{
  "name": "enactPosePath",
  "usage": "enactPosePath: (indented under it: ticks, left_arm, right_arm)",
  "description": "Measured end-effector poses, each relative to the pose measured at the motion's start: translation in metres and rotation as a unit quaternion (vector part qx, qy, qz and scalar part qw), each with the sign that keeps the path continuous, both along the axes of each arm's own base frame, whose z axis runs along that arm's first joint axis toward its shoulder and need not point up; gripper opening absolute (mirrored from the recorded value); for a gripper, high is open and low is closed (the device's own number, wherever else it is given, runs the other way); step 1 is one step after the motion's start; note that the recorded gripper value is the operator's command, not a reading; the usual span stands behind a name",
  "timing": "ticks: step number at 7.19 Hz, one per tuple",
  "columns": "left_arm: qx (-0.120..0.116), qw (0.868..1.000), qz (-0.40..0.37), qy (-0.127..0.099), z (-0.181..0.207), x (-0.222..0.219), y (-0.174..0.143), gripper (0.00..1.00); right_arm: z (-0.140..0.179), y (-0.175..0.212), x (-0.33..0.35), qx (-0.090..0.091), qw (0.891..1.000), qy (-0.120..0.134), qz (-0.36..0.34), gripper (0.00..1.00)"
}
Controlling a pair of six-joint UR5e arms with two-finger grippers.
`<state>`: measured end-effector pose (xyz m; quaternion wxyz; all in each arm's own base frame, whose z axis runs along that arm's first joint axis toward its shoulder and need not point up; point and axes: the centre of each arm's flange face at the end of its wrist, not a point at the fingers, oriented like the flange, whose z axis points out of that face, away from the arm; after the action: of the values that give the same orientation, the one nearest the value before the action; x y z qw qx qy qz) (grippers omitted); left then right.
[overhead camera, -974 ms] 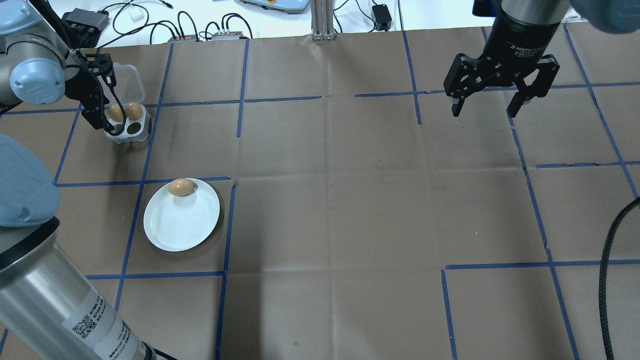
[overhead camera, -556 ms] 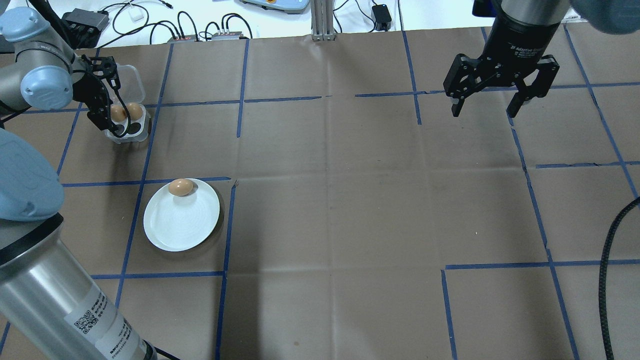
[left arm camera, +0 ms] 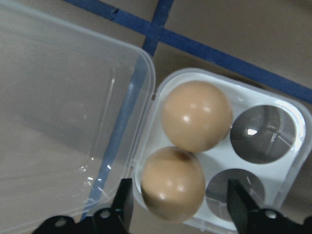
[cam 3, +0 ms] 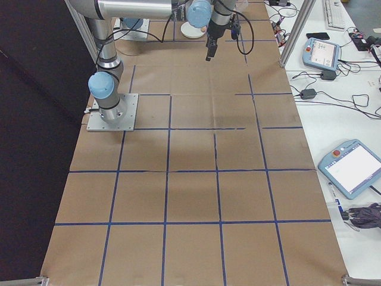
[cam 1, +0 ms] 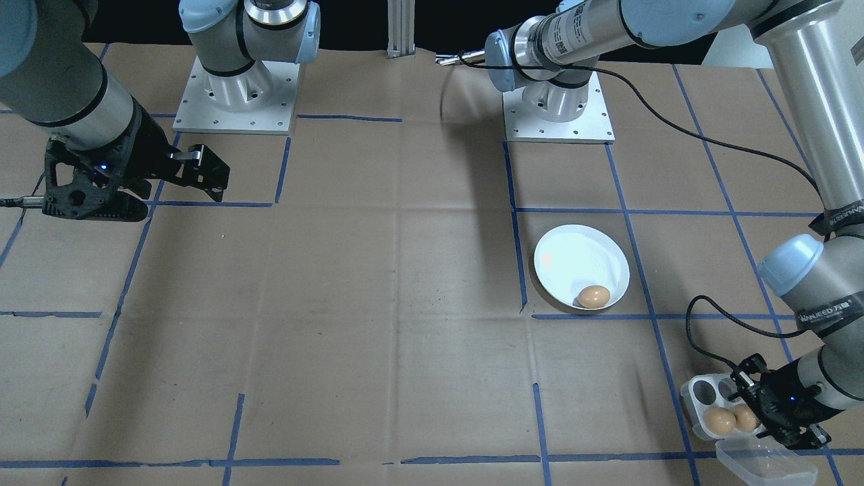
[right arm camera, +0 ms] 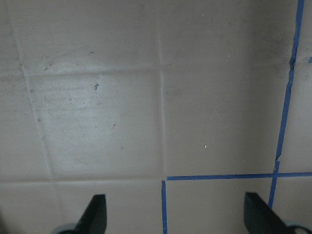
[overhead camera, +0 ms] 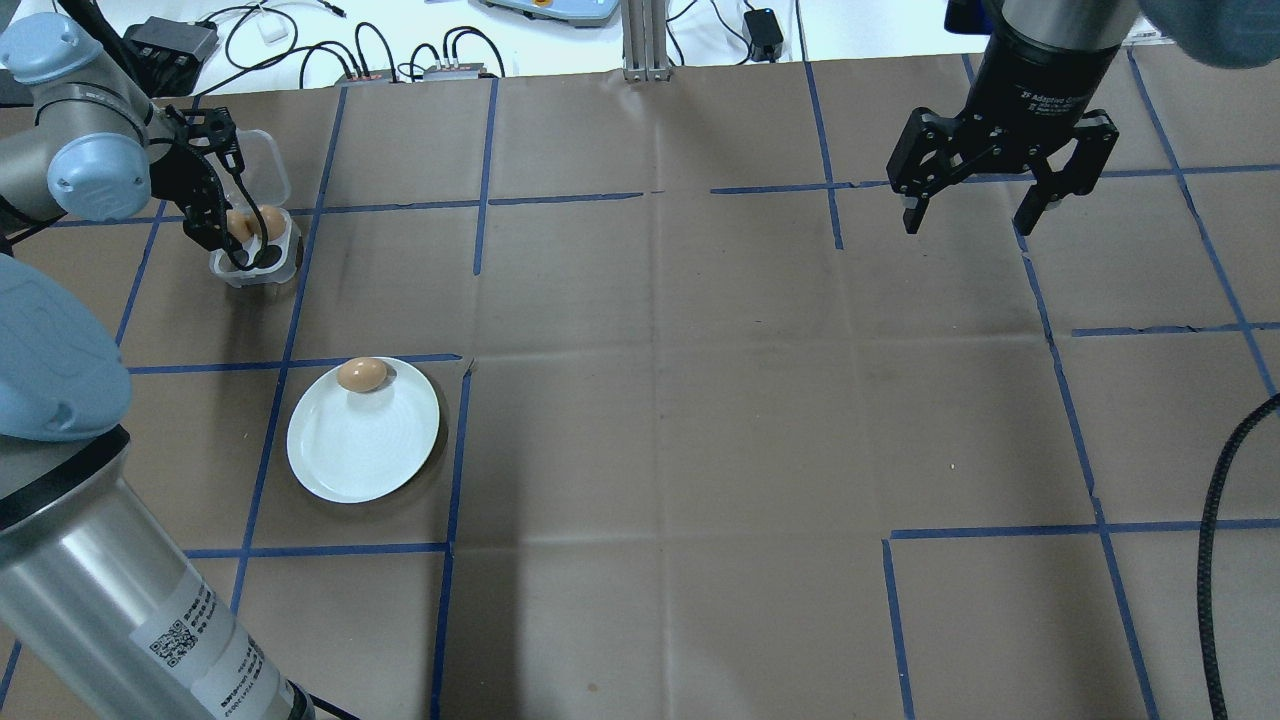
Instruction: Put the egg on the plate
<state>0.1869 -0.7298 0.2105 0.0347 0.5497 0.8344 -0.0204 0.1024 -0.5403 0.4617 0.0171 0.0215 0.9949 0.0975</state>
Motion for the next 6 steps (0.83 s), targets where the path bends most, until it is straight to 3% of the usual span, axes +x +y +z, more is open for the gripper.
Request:
enactPosePath:
  ticks: [1, 6]
  left_arm:
    - [-0.005, 1.0, 0.005, 0.006, 0.001, -0.001, -0.001, 0.41]
    - [-0.015, 1.0, 0.009, 0.002, 0.016, -0.004, 0.001, 0.32]
  right_arm:
    - [0.0, 0.0, 0.0, 0.0, 1.0, 0.0, 0.0, 1.0]
    - [0.0, 0.0, 0.0, 0.0, 1.0, 0.0, 0.0, 1.0]
